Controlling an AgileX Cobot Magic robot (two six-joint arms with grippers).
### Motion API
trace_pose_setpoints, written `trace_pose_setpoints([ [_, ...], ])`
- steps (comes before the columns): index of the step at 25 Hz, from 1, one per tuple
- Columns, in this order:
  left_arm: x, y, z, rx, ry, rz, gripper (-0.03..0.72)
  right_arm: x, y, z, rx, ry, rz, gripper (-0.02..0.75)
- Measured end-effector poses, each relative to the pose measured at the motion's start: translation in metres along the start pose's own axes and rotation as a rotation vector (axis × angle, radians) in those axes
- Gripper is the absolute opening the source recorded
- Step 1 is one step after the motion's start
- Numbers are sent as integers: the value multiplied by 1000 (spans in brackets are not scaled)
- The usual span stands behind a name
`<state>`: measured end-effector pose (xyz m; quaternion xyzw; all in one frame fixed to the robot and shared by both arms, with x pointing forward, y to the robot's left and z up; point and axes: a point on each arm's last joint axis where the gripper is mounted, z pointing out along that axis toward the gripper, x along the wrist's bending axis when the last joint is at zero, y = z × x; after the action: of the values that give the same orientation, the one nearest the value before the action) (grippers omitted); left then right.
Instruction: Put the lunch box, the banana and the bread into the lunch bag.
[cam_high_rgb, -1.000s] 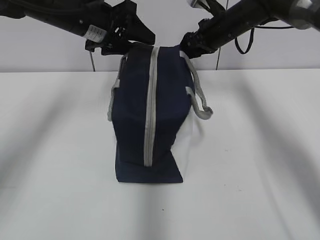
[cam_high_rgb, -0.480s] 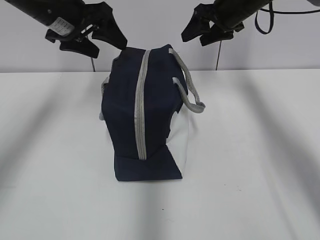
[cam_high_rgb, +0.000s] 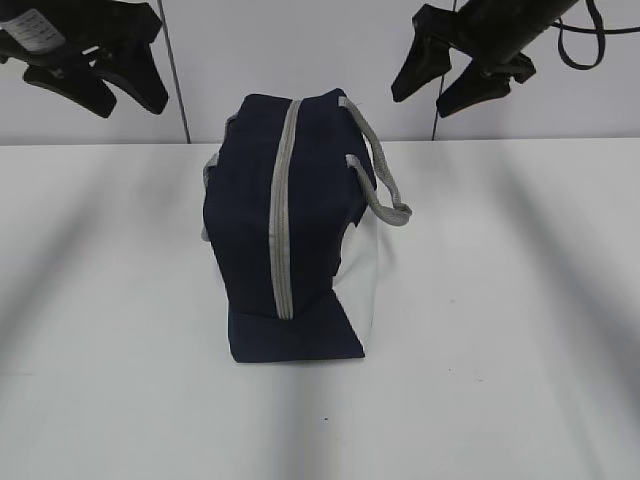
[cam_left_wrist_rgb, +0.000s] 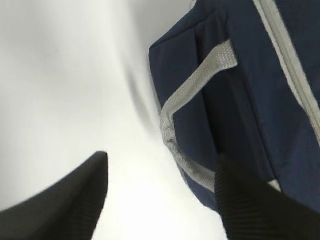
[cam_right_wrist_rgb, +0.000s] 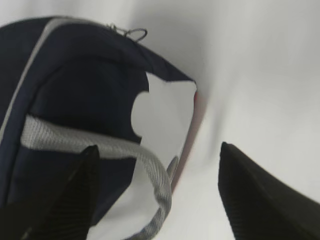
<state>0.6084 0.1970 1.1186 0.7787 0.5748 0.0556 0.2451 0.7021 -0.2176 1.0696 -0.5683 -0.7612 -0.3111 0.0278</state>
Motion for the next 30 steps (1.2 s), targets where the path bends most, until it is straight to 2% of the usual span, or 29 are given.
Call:
trace_pose_setpoints([
  [8, -6, -23, -33, 26, 27, 2, 456, 24, -60, -38, 99, -23, 39, 543],
  [14, -7, -72, -43, 94, 49, -8, 456, 46, -123, -81, 133, -100, 15, 542],
  [21, -9, -133, -65, 110, 98, -13, 456, 68, -201, -120, 45, -186, 2, 543],
  [30, -17, -205, -111, -47, 154, -15, 456, 84, -284, -157, -99, -324, 15, 543],
])
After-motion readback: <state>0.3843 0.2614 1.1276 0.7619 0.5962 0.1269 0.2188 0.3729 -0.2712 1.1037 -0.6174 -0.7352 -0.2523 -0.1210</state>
